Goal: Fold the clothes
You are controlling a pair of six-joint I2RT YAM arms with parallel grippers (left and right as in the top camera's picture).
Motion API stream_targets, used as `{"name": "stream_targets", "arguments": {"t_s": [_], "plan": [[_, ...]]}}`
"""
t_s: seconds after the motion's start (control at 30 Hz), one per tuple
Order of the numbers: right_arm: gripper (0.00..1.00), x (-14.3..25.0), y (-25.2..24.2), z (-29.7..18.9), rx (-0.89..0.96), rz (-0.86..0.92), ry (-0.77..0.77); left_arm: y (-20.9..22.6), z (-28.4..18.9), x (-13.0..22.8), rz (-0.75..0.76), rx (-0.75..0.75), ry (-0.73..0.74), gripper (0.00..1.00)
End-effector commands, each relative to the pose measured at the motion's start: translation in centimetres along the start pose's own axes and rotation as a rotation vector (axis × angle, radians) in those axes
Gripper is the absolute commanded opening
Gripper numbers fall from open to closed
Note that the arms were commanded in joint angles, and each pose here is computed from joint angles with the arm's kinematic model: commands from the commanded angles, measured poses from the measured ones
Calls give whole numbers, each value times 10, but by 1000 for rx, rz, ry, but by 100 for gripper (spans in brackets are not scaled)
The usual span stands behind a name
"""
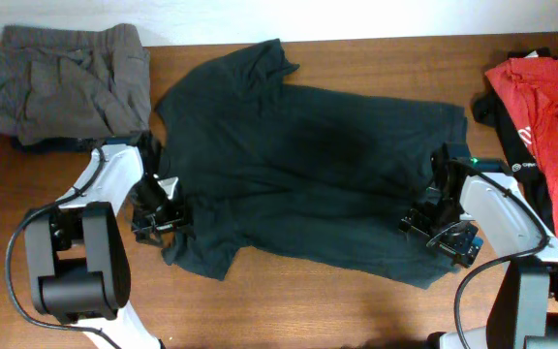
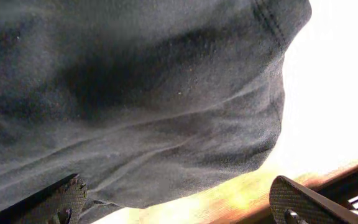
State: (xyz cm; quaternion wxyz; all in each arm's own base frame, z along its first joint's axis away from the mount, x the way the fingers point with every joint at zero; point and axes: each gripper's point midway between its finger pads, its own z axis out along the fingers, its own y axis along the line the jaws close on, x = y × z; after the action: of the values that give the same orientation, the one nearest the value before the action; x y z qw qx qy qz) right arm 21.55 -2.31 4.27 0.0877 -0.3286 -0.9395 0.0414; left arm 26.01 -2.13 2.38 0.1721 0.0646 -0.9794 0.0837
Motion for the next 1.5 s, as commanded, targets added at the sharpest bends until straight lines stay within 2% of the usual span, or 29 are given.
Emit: {"name": "stream_targets", "arguments": {"t_s": [0.0,0.13,0.23,0.5,0.67,0.73,0.9,1.03,1.2,1.47], "plan": [[99,-1,1,-8,-15,19,-18,0,5,5,8,3,11,51],[99,3,-4,-4,3,99,-2,0,5,2,9,4,0,18],[99,5,-7,-3,7,152,9,0,5,-1,12,5,-11,1],[99,6,-36,-25,-44,273,-21,0,5,-3,13,5,-21,1],[99,31,-39,-32,-127,286,-14,-4,5,-4,14,26,-25,1],[99,38,-35,-26,-153,290,10,-8,4,-5,16,48,-27,1],[99,60,-41,5,-110,465,97,-8,4,-6,16,51,-29,1],[99,65,-34,31,-146,468,114,-8,4,-6,16,51,-30,1],[100,64,-33,47,-160,542,102,-8,4,-6,16,51,-30,1],[98,23,-24,50,-233,544,-72,-8,4,-6,16,51,-30,1]]}}
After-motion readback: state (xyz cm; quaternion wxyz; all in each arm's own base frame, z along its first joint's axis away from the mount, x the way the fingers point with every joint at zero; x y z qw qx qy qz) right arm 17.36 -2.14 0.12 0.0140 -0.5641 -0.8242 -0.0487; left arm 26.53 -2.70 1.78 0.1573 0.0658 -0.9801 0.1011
